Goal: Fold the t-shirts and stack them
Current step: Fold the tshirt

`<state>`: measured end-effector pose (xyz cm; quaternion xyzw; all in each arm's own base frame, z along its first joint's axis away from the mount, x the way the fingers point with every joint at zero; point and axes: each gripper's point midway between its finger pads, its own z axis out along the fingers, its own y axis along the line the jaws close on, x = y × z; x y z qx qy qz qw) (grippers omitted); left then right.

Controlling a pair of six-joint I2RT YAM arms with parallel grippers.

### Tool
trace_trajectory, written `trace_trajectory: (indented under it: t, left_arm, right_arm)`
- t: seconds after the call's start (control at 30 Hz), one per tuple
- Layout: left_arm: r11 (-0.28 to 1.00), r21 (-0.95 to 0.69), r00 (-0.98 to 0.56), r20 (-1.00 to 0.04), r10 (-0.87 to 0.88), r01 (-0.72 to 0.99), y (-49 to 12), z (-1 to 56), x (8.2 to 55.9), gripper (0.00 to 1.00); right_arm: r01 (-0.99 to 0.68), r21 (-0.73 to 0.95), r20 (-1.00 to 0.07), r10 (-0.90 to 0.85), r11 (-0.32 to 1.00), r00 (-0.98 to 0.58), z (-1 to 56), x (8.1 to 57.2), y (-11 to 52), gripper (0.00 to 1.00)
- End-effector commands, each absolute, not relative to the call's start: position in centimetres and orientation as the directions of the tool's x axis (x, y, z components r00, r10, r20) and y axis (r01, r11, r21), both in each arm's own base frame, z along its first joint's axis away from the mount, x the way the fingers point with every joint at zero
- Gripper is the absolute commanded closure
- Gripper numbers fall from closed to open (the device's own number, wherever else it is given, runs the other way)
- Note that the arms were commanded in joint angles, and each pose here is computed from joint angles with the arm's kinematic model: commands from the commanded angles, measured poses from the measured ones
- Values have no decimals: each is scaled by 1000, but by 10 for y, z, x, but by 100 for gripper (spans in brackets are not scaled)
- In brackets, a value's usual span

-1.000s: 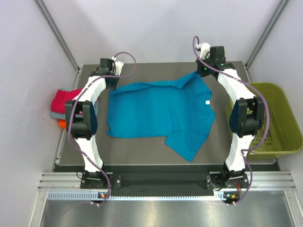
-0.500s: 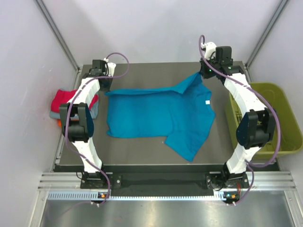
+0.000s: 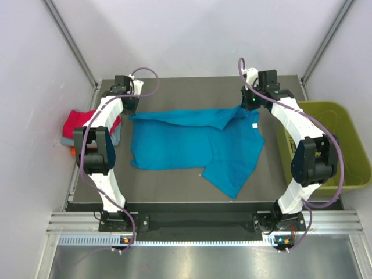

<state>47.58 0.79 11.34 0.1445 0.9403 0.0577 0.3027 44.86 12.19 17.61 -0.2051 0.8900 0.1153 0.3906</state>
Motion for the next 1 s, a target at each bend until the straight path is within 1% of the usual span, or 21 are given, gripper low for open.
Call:
trace_trajectory:
  t: [0.0, 0.03, 0.07, 0.13, 0.17, 0.23, 0.3, 0.33, 0.47, 0.5, 0.53, 0.63, 0.67, 0.7, 0.77, 0.83, 0.93, 0.97]
  left_arm:
    - [951, 169, -797, -519, 308, 257, 6, 116, 464, 100]
    - [952, 169, -796, -521, 307, 256, 7, 116, 466, 100]
    - [954, 153, -819, -488, 300, 258, 7, 113, 459, 100]
    - [956, 141, -839, -457, 294, 258, 9, 110, 454, 100]
    - [957, 108, -852, -436, 290, 270, 5, 107, 446, 100]
    - [960, 100, -860, -428, 279, 262, 4, 109, 442, 88]
    - [973, 80, -882, -411, 231, 217, 18, 109, 435, 81]
    - [976, 85, -885, -411, 219, 202, 21, 113, 433, 79]
    - [980, 87, -894, -400, 201, 181, 27, 116, 423, 77]
    - [980, 91, -894, -402, 199, 177, 28, 117, 423, 75]
    - [980, 91, -891, -406, 201, 179, 28, 119, 423, 74]
    - [982, 87, -881, -434, 186, 165, 27, 127, 430, 73]
    - [983, 89, -865, -467, 183, 159, 27, 137, 438, 73]
    - [985, 85, -856, -487, 174, 152, 25, 143, 444, 72]
    - [986, 66, -822, -545, 164, 153, 19, 159, 460, 71]
    - [985, 31, -814, -560, 156, 168, 11, 159, 469, 72]
    - [981, -53, -815, -566, 124, 186, -5, 157, 476, 76]
    - [980, -83, -825, -555, 107, 183, -12, 154, 475, 77]
  right_arm:
    - [-479, 32, -784, -275, 877, -556, 199, 446, 127, 100]
    - [-478, 32, -782, -275, 878, -559, 199, 446, 127, 100]
    - [-477, 33, -779, -277, 878, -563, 196, 445, 126, 100]
    - [-478, 35, -769, -282, 878, -574, 191, 442, 125, 100]
    - [-477, 34, -768, -282, 878, -574, 191, 441, 125, 100]
    - [-480, 45, -755, -284, 876, -590, 186, 435, 125, 100]
    - [-483, 61, -749, -280, 874, -600, 184, 428, 127, 100]
    - [-482, 71, -741, -277, 873, -612, 179, 424, 127, 100]
    - [-488, 90, -727, -278, 868, -628, 173, 409, 129, 100]
    - [-488, 91, -724, -279, 868, -631, 172, 407, 128, 100]
    - [-488, 92, -722, -279, 868, -633, 170, 406, 128, 100]
    - [-481, 76, -730, -279, 874, -623, 176, 413, 127, 70]
    - [-479, 68, -734, -281, 875, -618, 180, 415, 126, 57]
    - [-475, 50, -742, -286, 878, -606, 185, 420, 124, 53]
    - [-473, 18, -777, -285, 881, -561, 206, 433, 125, 48]
    - [-469, -6, -806, -282, 883, -520, 224, 444, 125, 48]
    - [-511, 12, -821, -284, 859, -496, 231, 451, 140, 52]
    - [-537, 17, -820, -295, 843, -490, 229, 450, 150, 55]
